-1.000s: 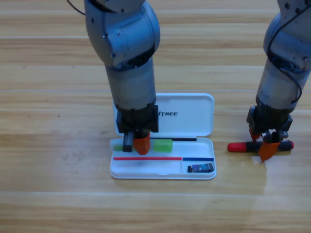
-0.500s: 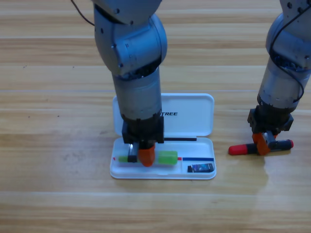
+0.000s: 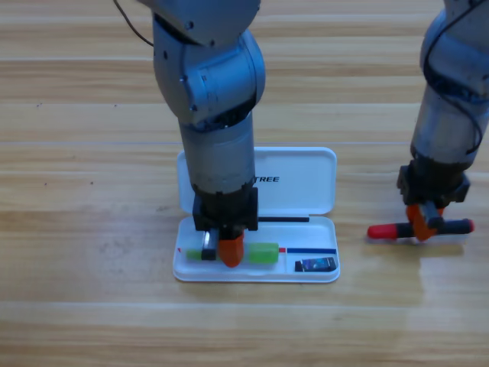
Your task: Clean up eraser and pencils
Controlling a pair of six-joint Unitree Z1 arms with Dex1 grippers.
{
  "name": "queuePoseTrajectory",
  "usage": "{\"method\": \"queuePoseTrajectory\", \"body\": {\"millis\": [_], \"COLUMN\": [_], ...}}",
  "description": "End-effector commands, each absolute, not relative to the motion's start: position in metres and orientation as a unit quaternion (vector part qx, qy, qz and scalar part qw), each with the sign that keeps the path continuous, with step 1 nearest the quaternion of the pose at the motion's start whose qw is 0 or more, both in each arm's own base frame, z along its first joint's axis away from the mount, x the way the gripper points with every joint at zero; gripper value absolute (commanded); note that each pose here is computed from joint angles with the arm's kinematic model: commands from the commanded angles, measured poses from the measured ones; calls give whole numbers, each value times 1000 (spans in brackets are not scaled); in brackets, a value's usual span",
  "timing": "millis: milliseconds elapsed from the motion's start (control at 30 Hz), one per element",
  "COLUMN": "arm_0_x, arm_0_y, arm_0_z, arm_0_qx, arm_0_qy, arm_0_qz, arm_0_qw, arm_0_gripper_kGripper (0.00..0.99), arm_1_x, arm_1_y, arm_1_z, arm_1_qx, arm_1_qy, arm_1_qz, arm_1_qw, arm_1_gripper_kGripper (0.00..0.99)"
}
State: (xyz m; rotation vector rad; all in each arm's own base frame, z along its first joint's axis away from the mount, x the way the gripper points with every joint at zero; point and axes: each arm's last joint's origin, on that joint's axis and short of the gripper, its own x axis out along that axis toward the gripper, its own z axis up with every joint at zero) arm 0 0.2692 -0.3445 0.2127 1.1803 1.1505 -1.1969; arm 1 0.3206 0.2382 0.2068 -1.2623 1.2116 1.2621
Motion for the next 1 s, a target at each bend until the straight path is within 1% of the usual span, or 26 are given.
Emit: {"method": "queuePoseTrajectory", "body": {"millis": [33,67,100,133,300,433,533,667,767,867,933,1000], "arm_0_x": [261,261,260,260,260,258,254,243,233,227,226,228], "arm_0_y": [-349,-348,-348,-347,-347,-344,-338,-323,-300,-266,-240,-214], "arm_0_z": [187,187,188,189,193,203,224,266,303,336,349,355], "arm_0_qx": [495,496,495,496,496,498,499,500,498,488,477,466], "arm_0_qy": [514,515,516,516,516,508,494,467,443,422,419,423], "arm_0_qz": [-501,-500,-500,-499,-499,-500,-502,-499,-491,-482,-473,-467], "arm_0_qw": [489,488,489,489,489,493,505,532,561,593,611,621], "arm_0_gripper_kGripper": [304,712,956,990,990,990,990,990,990,990,990,990], "arm_1_x": [302,299,298,297,297,294,290,291,290,287,285,284], "arm_1_y": [241,242,244,245,249,256,270,297,320,344,359,373], "arm_1_z": [243,247,249,251,251,252,256,252,247,242,237,231], "arm_1_qx": [-532,-533,-534,-534,-533,-533,-533,-534,-536,-539,-542,-542], "arm_1_qy": [475,470,467,466,468,464,458,454,449,444,441,438], "arm_1_qz": [506,506,507,507,506,508,510,514,518,522,525,528], "arm_1_qw": [486,488,490,490,491,493,496,495,493,489,486,486], "arm_1_gripper_kGripper": [0,0,0,0,0,0,0,0,0,0,0,0]}}
